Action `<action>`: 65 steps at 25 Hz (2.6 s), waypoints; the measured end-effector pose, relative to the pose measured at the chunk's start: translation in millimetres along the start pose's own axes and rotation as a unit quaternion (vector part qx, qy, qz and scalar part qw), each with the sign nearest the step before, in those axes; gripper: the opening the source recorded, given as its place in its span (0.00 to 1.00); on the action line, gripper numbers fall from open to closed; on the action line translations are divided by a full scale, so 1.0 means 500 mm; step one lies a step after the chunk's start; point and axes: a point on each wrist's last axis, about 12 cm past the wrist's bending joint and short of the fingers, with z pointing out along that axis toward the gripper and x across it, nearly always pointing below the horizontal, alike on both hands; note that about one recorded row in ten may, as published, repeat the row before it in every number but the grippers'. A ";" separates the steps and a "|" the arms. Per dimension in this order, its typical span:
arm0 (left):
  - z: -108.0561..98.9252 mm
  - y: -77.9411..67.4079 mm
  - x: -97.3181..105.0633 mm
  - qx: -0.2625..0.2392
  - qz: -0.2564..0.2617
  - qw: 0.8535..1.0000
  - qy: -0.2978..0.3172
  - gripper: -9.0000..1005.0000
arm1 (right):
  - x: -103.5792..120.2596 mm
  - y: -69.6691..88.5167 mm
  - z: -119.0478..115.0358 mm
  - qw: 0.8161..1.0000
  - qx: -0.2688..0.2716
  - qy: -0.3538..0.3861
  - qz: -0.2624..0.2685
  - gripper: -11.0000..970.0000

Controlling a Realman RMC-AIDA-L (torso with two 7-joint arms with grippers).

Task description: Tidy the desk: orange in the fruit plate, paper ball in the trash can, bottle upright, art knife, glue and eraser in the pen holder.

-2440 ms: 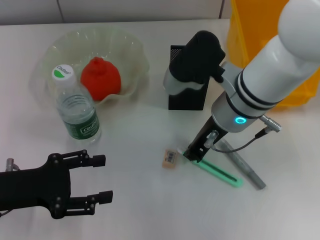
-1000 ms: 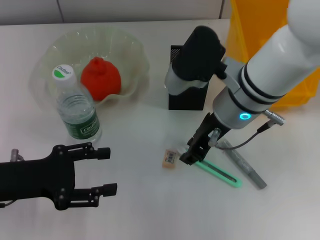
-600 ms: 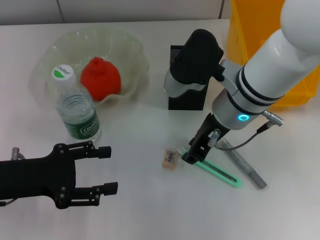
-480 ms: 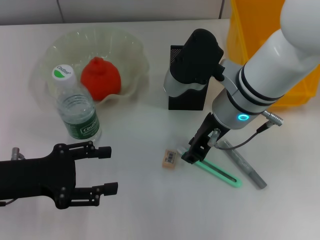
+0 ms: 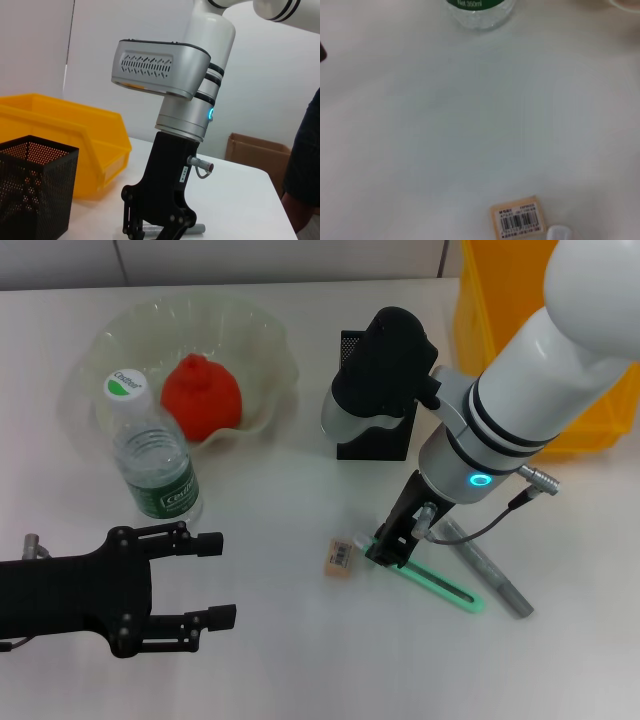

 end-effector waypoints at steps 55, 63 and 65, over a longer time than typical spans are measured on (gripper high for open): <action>-0.002 -0.012 0.004 0.010 -0.011 1.000 -0.009 0.78 | 0.196 -0.189 -0.039 0.750 0.025 -0.641 0.161 0.18; -0.002 -0.012 0.003 0.008 -0.011 1.000 -0.010 0.78 | 0.190 -0.189 -0.027 0.759 0.024 -0.629 0.168 0.35; -0.002 -0.012 0.003 0.008 -0.011 1.000 -0.010 0.78 | 0.193 -0.189 -0.029 0.757 0.023 -0.630 0.169 0.41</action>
